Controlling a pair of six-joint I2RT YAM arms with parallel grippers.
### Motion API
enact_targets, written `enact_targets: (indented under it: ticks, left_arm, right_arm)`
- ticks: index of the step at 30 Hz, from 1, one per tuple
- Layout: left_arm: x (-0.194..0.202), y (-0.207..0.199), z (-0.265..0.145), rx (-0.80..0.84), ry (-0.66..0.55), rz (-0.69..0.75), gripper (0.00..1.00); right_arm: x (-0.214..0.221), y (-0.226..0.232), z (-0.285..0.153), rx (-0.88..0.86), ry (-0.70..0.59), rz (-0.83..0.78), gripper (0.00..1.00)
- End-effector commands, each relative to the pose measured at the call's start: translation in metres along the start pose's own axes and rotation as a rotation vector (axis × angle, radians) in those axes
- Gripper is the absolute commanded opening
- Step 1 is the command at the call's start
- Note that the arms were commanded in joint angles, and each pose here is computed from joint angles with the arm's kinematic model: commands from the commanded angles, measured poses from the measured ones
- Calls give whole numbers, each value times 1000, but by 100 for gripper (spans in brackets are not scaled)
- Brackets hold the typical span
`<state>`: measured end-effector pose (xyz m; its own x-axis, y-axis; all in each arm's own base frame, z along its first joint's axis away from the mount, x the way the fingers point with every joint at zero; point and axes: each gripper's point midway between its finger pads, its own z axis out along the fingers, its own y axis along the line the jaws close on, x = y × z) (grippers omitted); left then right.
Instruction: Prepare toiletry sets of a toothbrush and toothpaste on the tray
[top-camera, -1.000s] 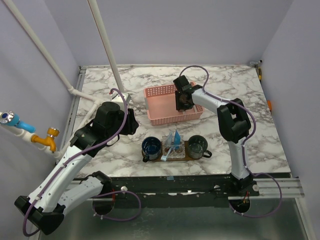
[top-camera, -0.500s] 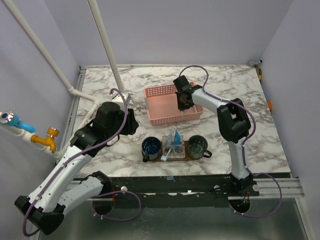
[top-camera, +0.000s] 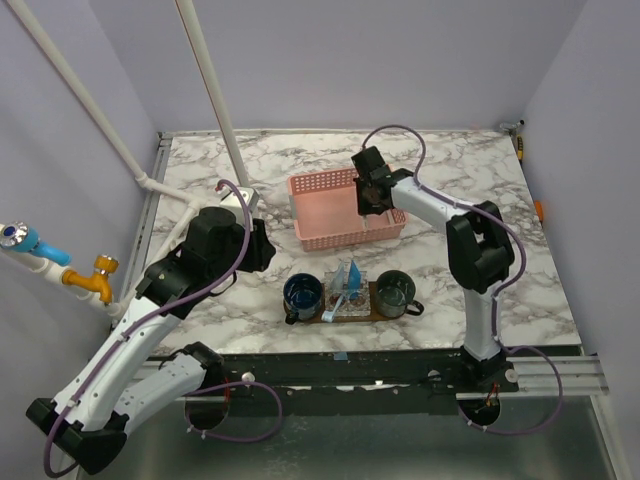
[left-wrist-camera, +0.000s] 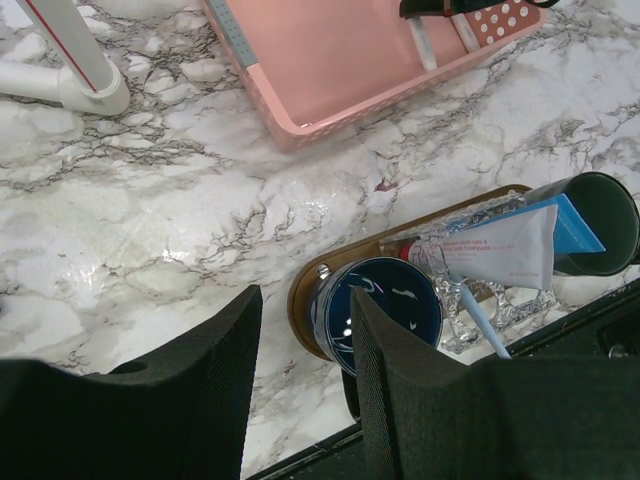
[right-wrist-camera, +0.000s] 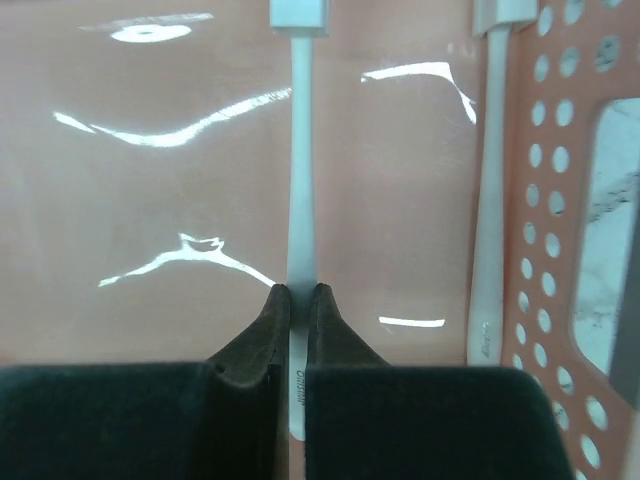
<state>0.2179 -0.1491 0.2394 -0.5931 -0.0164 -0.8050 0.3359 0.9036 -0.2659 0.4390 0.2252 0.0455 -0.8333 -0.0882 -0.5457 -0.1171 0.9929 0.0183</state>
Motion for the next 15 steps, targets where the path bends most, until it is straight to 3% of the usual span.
enact_targets:
  ticks: [1, 15]
  left_arm:
    - [-2, -2, 0, 20, -17, 11, 41]
    - [-13, -30, -12, 176, -65, 3, 42]
  right_arm:
    - [-52, 13, -55, -111, -191, 63, 0]
    - [-82, 43, -191, -428, -473, 164, 1]
